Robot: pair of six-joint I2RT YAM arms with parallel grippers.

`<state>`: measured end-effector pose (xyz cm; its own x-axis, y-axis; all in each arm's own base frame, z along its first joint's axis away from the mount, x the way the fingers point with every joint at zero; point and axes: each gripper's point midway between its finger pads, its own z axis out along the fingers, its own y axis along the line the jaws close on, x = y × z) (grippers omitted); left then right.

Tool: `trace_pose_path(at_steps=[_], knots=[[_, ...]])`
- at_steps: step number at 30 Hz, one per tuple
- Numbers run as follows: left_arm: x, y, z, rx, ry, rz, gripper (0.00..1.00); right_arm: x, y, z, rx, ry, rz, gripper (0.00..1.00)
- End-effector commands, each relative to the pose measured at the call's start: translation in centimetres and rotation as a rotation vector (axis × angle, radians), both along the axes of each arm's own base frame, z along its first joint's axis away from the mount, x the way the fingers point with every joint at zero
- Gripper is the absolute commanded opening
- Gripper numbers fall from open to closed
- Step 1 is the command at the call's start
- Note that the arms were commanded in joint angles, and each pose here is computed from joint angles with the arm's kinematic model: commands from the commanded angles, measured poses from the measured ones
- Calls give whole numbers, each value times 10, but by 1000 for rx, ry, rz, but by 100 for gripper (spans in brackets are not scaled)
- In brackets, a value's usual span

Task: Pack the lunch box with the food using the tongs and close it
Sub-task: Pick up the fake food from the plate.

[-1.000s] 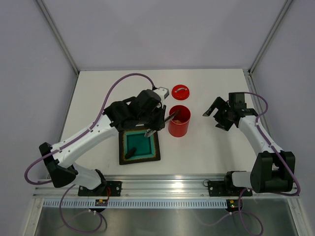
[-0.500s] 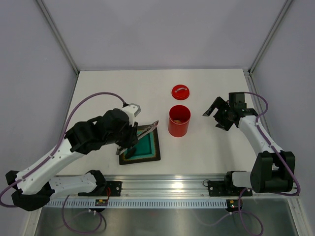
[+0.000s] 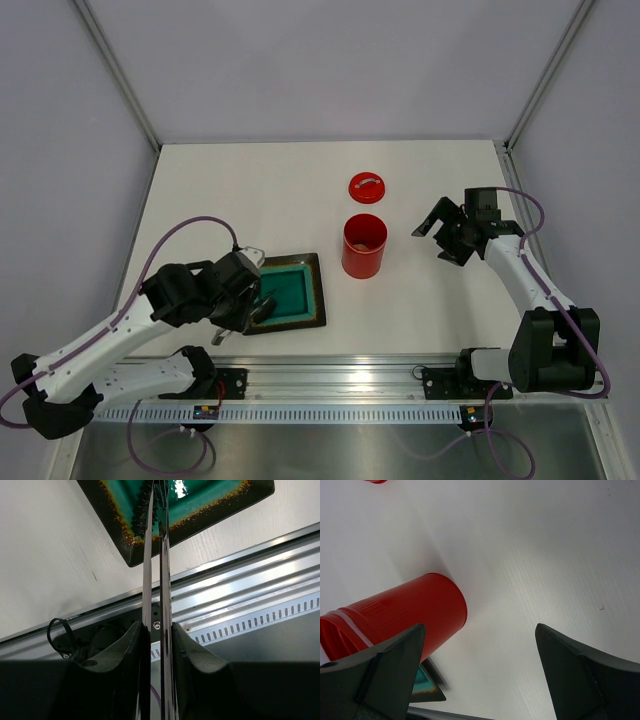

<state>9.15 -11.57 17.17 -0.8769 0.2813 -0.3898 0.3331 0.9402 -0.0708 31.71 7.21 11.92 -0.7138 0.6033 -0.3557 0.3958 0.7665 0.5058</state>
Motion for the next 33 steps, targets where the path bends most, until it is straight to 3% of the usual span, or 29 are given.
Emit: trace_pose_path(at_steps=[1,20,33], knots=[[1,12,-5,63,6,54,31,8,3,7,-1,-40,17,99],[-6,21,-4,91,26,65,48,8,4,7,3,-40,22,99],[-23,20,-22,113,134,6,49,9,5,11,6,-47,26,99]])
